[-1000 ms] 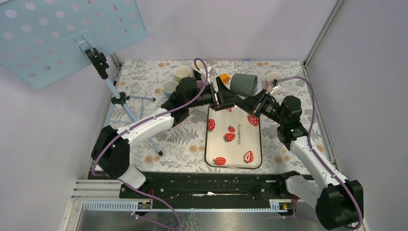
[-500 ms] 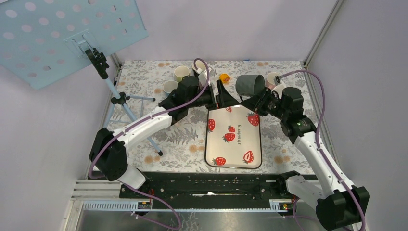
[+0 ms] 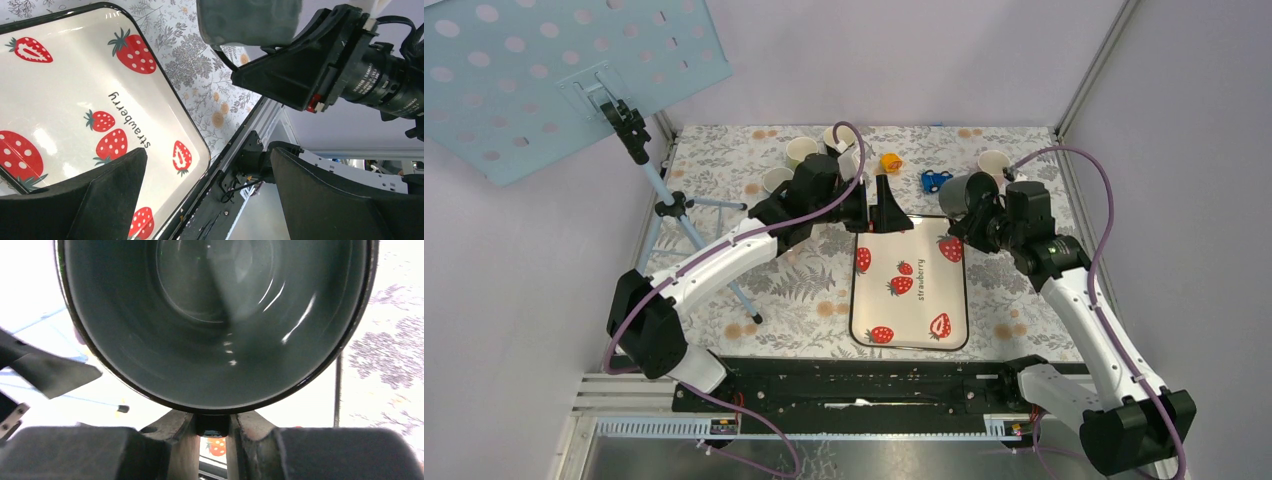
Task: Turn the mug right side up
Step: Turn over the cup on the tray.
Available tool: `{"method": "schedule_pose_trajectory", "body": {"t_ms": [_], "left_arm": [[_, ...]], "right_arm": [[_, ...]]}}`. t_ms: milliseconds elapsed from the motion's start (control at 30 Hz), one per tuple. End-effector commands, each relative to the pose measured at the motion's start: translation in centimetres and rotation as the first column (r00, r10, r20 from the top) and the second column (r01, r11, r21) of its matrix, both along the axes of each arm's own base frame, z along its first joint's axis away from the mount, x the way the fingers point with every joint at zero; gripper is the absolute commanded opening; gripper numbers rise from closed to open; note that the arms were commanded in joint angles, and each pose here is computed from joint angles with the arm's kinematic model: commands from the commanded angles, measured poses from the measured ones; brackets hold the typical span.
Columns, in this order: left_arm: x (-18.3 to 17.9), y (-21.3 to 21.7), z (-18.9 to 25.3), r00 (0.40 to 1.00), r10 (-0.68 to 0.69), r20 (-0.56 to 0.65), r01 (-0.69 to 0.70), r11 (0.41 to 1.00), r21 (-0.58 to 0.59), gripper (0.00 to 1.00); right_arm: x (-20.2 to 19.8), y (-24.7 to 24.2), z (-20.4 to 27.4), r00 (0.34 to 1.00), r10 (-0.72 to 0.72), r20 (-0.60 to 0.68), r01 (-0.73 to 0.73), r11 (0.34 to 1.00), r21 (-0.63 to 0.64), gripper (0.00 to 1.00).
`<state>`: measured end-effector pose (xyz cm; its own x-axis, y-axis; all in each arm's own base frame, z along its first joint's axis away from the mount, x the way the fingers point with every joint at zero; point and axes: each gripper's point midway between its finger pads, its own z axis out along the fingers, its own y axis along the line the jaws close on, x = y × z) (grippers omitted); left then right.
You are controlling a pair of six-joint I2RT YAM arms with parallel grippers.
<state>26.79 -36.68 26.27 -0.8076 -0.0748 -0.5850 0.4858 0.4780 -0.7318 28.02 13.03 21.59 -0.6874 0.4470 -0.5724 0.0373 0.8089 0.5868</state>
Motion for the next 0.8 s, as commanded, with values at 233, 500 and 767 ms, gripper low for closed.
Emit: {"method": "schedule_pose_trajectory", "body": {"t_ms": [233, 500, 767], "left_arm": [[-0.8, 0.4, 4.0, 0.992, -0.044, 0.121, 0.049, 0.998, -0.034, 0.99], [-1.0, 0.4, 4.3, 0.99, -0.057, 0.127, 0.061, 0.998, -0.031, 0.99], [-1.1, 0.5, 4.4, 0.99, -0.063, 0.129, 0.067, 0.997, -0.025, 0.99]], "right_arm": [[2.7, -5.3, -1.7, 0.98, -0.198, -0.005, 0.189, 0.944, -0.271, 0.0], [4.2, -7.7, -3.3, 0.966, -0.256, -0.034, 0.223, 0.894, -0.389, 0.0], [5.0, -11.2, -5.3, 0.944, -0.319, -0.086, 0.254, 0.865, -0.432, 0.0]]}}
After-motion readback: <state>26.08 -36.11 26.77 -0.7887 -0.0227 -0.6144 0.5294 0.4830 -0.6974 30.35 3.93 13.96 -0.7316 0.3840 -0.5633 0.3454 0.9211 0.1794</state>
